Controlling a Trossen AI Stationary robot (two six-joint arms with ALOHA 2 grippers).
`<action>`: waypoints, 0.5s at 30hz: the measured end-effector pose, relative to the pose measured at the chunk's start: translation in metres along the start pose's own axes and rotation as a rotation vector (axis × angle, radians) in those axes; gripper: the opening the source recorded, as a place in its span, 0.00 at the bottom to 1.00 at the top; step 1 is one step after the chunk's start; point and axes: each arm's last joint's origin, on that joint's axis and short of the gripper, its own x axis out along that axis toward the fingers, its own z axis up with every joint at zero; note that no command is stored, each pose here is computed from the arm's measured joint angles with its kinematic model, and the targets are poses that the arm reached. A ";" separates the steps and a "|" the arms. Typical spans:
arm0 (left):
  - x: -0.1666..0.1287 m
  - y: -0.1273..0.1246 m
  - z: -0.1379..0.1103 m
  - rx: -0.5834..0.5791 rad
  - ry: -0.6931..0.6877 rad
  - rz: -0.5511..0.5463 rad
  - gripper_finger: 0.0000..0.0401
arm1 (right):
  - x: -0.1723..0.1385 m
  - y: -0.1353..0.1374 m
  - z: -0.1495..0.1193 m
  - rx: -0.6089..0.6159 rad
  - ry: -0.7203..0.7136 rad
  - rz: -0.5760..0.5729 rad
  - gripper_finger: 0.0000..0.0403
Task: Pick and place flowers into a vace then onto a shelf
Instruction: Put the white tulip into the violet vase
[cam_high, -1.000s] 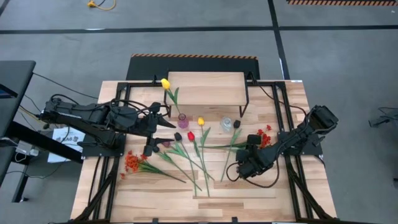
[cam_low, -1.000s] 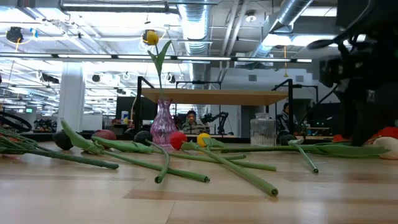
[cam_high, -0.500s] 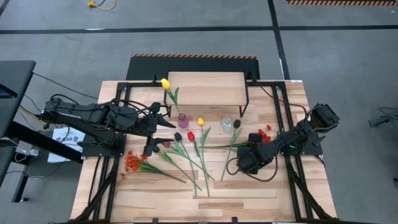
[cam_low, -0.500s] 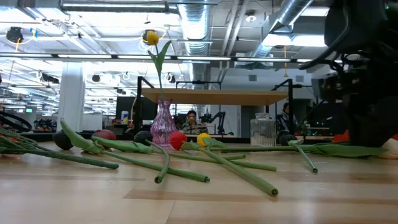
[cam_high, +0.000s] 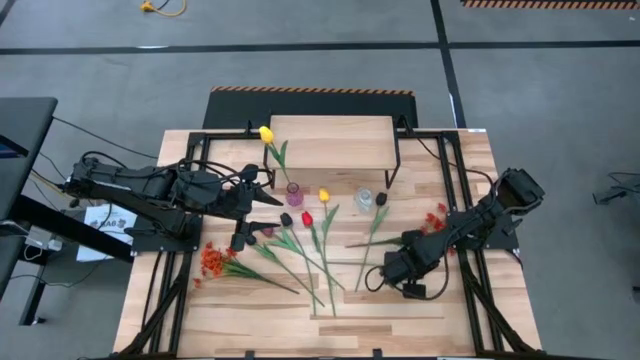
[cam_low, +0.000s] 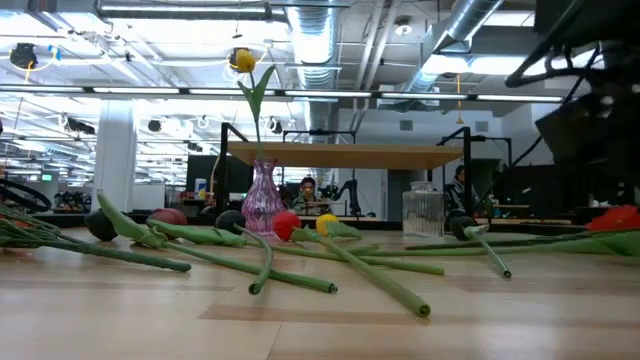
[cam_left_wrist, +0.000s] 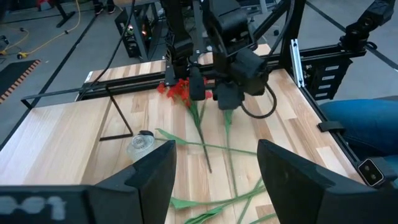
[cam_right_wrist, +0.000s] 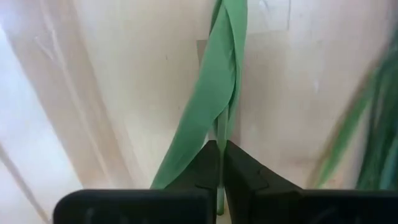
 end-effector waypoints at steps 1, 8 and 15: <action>0.000 0.000 0.000 0.000 0.000 0.000 0.54 | -0.002 0.003 0.000 -0.009 0.002 0.000 0.01; 0.000 0.000 0.000 0.000 0.000 0.000 0.54 | -0.026 0.018 -0.006 -0.042 0.020 -0.073 0.01; 0.000 0.000 0.000 0.000 0.000 0.000 0.54 | -0.054 0.025 -0.022 -0.054 0.110 -0.231 0.01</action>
